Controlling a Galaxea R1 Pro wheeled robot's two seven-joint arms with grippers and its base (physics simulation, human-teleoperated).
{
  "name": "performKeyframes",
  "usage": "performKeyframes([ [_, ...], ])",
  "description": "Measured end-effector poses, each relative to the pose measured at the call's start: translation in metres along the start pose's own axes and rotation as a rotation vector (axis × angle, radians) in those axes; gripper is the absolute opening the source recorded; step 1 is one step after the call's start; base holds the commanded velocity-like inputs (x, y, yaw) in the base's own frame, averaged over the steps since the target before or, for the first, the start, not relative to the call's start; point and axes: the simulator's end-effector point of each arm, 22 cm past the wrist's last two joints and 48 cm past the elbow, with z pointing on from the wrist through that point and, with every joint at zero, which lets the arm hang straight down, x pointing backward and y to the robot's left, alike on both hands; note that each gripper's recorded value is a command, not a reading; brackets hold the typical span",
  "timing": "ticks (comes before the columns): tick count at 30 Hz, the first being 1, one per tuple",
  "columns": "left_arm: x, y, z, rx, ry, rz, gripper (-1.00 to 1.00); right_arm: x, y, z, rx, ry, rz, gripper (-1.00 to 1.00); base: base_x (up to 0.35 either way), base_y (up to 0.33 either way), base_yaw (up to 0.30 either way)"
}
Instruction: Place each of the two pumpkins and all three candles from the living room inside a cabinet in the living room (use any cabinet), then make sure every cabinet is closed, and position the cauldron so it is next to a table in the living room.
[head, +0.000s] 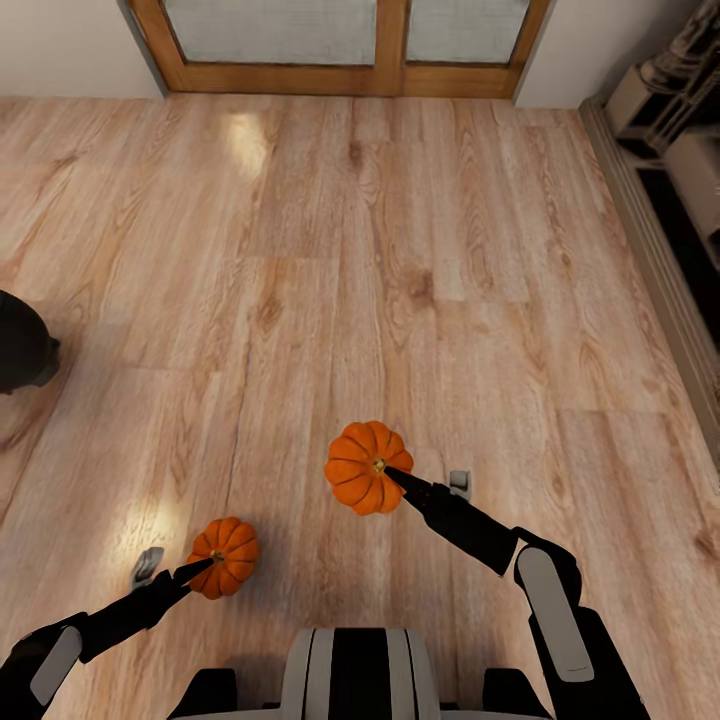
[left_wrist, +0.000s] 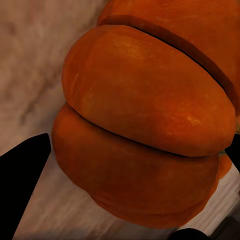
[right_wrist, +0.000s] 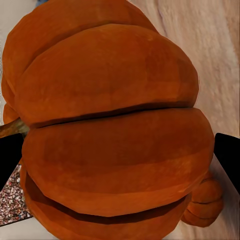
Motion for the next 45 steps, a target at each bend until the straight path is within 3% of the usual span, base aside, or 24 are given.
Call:
performKeyframes([
  [12, -0.018, -0.029, -0.011, 0.050, -0.028, 0.030, -1.00, -0.010, 0.020, -0.004, -0.019, -0.032, -0.041, -1.00, 0.000, 0.000, 0.000],
  [16, -0.025, -0.041, -0.019, 0.065, -0.006, 0.021, -1.00, -0.018, 0.028, -0.006, -0.026, -0.063, -0.066, -1.00, 0.000, 0.000, 0.000],
  [18, -0.034, -0.058, -0.025, 0.090, 0.012, 0.017, -1.00, -0.016, 0.022, -0.005, -0.008, -0.064, -0.066, -1.00, 0.000, 0.000, 0.000],
  [23, -0.042, -0.074, -0.034, 0.100, 0.021, 0.043, -1.00, -0.017, 0.023, -0.007, -0.008, -0.073, -0.059, -1.00, 0.000, 0.000, 0.000],
  [29, -0.046, -0.087, -0.042, 0.114, 0.030, 0.052, -1.00, -0.033, 0.003, -0.014, 0.064, -0.156, -0.092, -1.00, -0.002, 0.000, 0.000],
  [34, -0.045, -0.096, -0.045, 0.124, 0.037, 0.057, -1.00, -0.037, 0.000, -0.021, 0.083, -0.174, -0.091, -1.00, -0.177, 0.000, 0.000],
  [36, -0.046, -0.100, -0.047, 0.128, 0.036, 0.061, -1.00, -0.035, -0.006, -0.029, 0.104, -0.172, -0.094, -1.00, -0.078, 0.000, 0.000],
  [40, -0.046, -0.105, -0.052, 0.133, 0.039, 0.058, -1.00, -0.035, -0.027, -0.065, 0.167, -0.165, -0.111, -1.00, -0.018, 0.000, 0.000],
  [45, -0.051, -0.110, -0.061, 0.138, 0.030, 0.062, -1.00, -0.030, -0.016, -0.067, 0.153, -0.154, -0.132, -1.00, -0.002, 0.000, 0.000],
])
